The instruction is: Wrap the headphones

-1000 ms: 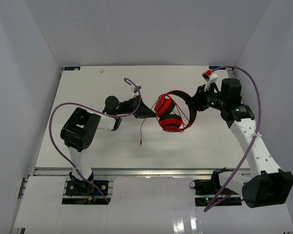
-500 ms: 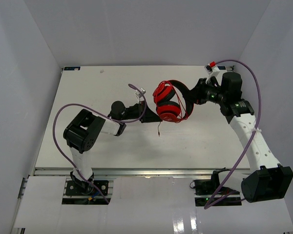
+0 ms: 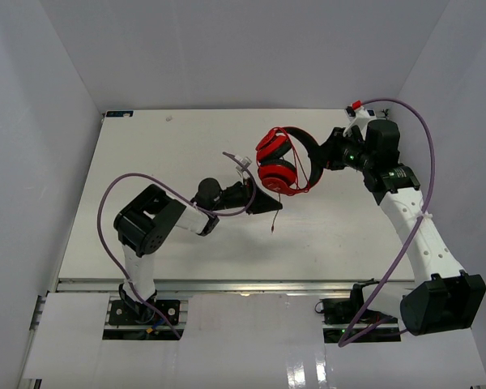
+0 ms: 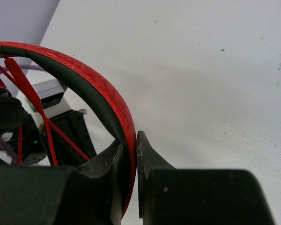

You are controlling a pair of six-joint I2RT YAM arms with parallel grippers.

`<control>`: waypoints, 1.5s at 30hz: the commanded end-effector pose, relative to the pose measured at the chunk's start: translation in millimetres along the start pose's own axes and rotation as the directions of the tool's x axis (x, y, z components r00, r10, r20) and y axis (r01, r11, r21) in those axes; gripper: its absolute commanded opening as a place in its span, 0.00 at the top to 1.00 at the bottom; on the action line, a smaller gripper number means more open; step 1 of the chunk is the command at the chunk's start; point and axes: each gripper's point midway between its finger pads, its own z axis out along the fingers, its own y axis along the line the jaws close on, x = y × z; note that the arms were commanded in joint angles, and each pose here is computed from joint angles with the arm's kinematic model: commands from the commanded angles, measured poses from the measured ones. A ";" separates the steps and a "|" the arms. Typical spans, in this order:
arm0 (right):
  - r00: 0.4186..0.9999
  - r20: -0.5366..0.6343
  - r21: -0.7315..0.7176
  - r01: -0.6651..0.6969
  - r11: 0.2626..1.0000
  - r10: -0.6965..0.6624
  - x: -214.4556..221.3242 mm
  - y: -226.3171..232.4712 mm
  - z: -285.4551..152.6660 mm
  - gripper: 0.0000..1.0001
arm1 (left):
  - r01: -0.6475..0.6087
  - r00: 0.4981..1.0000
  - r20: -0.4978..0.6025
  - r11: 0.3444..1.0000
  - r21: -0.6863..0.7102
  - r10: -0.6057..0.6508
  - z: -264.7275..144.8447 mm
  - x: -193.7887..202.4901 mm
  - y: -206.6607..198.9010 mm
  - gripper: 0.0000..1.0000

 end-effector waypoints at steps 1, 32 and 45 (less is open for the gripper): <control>0.994 0.110 0.100 -0.008 0.995 -0.003 -21.0 -7.7 6.8 0.92 | -0.350 0.922 0.215 0.931 0.101 0.323 4.5 -29.0 -53.7 0.98; 0.998 0.037 0.616 0.022 0.787 -0.057 89.7 -122.3 150.4 0.92 | -0.013 0.917 0.382 0.967 -0.254 0.113 -14.9 3.7 33.4 0.98; 0.995 -0.004 0.585 0.079 0.807 -0.095 106.1 -105.4 168.4 0.74 | 0.002 0.915 0.384 0.949 -0.316 0.126 -12.2 -6.5 39.5 0.80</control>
